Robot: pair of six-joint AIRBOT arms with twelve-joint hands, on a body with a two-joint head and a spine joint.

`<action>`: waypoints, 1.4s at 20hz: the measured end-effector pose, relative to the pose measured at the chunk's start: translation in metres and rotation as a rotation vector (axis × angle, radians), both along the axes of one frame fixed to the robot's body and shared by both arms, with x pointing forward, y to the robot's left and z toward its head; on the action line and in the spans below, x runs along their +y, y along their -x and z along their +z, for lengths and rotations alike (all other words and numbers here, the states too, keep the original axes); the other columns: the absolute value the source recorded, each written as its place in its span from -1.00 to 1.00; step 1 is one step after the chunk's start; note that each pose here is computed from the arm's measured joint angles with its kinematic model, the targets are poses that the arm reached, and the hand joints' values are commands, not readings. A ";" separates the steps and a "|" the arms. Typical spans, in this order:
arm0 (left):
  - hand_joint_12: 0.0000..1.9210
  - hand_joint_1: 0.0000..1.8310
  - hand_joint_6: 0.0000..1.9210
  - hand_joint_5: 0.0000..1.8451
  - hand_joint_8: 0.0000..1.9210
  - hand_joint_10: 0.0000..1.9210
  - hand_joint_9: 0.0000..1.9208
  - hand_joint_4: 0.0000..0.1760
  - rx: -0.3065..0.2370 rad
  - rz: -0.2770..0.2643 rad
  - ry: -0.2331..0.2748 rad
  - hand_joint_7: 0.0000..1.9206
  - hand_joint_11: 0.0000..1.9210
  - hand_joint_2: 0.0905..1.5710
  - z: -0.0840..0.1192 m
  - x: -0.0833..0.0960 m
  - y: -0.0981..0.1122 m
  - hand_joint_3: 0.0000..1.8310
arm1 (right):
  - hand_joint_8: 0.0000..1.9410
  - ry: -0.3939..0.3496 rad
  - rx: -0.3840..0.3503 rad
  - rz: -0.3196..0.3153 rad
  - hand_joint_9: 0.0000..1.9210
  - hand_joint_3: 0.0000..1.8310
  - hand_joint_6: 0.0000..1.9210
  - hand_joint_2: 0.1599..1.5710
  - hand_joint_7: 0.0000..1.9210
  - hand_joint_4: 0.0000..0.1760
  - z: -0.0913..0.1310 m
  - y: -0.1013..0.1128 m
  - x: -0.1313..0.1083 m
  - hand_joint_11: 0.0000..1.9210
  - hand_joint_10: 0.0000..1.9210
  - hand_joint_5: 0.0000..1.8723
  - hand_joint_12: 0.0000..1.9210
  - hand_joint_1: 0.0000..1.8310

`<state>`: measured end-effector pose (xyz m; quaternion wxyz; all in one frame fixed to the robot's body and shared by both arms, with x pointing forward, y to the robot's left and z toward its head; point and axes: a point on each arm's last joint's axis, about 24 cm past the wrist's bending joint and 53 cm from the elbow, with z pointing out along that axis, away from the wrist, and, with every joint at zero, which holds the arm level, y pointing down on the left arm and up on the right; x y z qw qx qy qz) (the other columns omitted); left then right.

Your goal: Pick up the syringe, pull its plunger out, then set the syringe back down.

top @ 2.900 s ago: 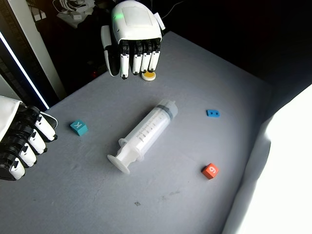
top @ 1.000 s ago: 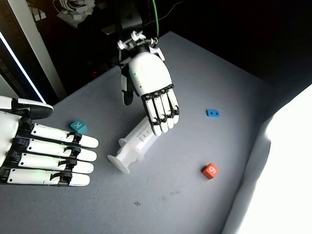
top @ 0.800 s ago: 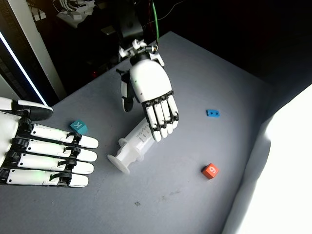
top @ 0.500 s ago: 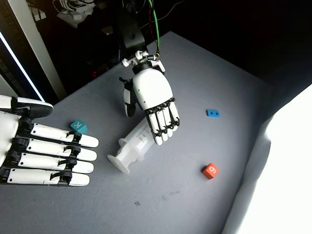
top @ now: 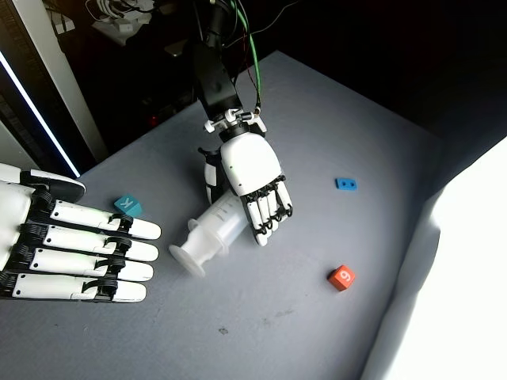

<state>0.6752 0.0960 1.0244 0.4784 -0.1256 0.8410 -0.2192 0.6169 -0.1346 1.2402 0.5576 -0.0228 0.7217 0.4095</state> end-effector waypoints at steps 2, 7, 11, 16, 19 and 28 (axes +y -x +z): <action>0.06 0.10 -0.98 -0.50 -0.98 -0.96 -0.41 -1.00 -0.003 0.004 -0.001 -0.43 -0.94 0.33 -0.001 0.001 0.000 -0.98 | -1.00 0.001 0.000 0.000 -0.78 -1.00 -1.00 0.47 -0.76 -1.00 0.000 0.000 0.000 -1.00 -1.00 -0.76 -0.49 -0.75; 0.24 0.28 0.12 -0.28 0.09 -0.68 -0.11 -1.00 -0.018 0.006 -0.011 -0.10 -0.57 0.60 0.000 0.002 -0.001 -1.00 | -1.00 0.000 0.000 0.000 -0.79 -1.00 -1.00 0.47 -0.76 -1.00 0.000 0.000 0.000 -1.00 -1.00 -0.77 -0.54 -0.73; 0.93 0.30 0.17 -0.16 0.70 0.71 -0.36 -1.00 -0.005 0.020 0.007 -0.25 -0.48 0.57 -0.002 0.001 0.000 -1.00 | -1.00 -0.013 0.008 -0.005 -0.78 -1.00 -1.00 0.47 -0.75 -1.00 0.000 -0.001 -0.001 -1.00 -1.00 -0.75 -0.50 -0.74; 0.68 0.26 0.29 -0.21 0.65 0.46 -0.37 -1.00 0.003 0.014 0.016 -0.26 -0.48 0.58 -0.002 -0.002 0.004 -1.00 | -1.00 -0.057 0.009 -0.018 -0.77 -1.00 -1.00 0.46 -0.74 -1.00 0.009 -0.003 -0.002 -1.00 -1.00 -0.74 -0.49 -0.74; 0.71 0.25 0.34 -0.24 0.63 0.44 -0.38 -1.00 0.018 -0.006 0.023 -0.25 -0.54 0.59 0.002 -0.008 0.010 -1.00 | -1.00 -0.056 0.006 -0.016 -0.77 -1.00 -1.00 0.46 -0.75 -1.00 0.009 -0.003 -0.001 -1.00 -1.00 -0.75 -0.48 -0.75; 0.66 0.24 0.39 -0.26 0.61 0.34 -0.39 -1.00 -0.007 -0.036 0.037 -0.27 -0.57 0.60 0.056 -0.010 0.014 -1.00 | -0.99 -0.129 -0.035 0.004 -0.90 -1.00 -0.99 -0.01 -0.89 -1.00 0.029 -0.001 0.010 -1.00 -0.99 -0.95 -0.63 0.24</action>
